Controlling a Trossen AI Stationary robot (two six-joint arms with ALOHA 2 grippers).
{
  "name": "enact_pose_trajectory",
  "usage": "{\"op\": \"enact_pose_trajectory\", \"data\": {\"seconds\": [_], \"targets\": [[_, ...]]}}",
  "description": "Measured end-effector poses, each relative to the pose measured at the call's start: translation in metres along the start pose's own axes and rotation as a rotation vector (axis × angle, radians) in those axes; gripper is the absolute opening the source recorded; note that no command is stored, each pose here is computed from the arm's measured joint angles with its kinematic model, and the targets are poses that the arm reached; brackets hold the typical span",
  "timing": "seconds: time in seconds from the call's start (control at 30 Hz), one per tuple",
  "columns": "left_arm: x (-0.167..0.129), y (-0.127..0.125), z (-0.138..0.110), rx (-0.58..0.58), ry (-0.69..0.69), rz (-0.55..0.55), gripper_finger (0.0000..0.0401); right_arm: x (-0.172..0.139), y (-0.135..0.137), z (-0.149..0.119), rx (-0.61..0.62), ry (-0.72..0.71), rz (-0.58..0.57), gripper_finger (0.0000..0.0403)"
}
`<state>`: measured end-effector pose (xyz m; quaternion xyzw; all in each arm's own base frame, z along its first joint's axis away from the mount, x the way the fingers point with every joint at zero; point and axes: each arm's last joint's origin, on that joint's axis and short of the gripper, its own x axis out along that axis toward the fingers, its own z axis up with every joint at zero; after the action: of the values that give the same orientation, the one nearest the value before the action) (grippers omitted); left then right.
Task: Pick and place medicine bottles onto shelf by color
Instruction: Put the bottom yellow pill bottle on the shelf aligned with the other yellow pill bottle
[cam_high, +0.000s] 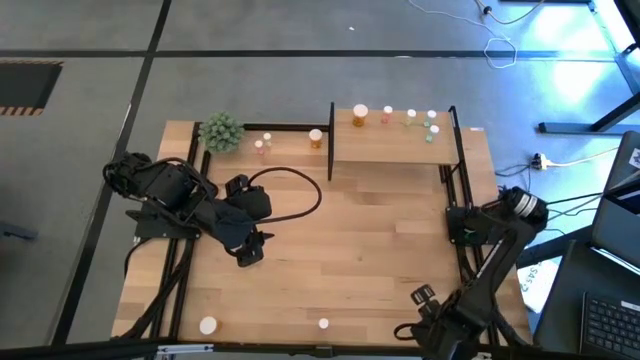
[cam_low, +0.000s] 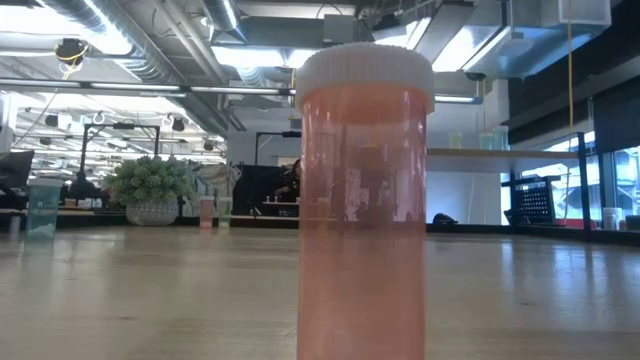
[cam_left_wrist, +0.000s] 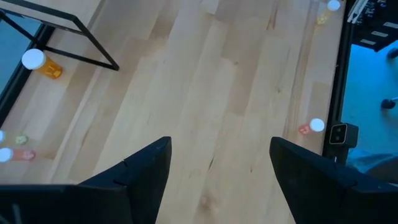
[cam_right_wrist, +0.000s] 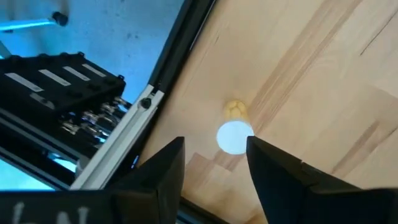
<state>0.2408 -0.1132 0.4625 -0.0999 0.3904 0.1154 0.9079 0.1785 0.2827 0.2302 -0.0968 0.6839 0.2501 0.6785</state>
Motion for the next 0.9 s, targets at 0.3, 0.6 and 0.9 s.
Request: {"op": "enact_pose_trajectory", "data": {"seconds": [0.3,0.6,0.9], "targets": [[0.000,0.000,0.000,-0.001,0.000,0.000,0.0268,0.013,-0.005,0.000,-0.004,0.028,-0.060,0.0174],[0.000,0.000,0.000,-0.002,0.000,0.000,0.0268,0.022,-0.009,-0.005,-0.031,0.057,-0.066,0.0174],[0.000,0.000,0.000,-0.004,0.000,0.000,0.0268,0.033,-0.012,-0.009,-0.069,0.088,-0.030,0.0174]]}}
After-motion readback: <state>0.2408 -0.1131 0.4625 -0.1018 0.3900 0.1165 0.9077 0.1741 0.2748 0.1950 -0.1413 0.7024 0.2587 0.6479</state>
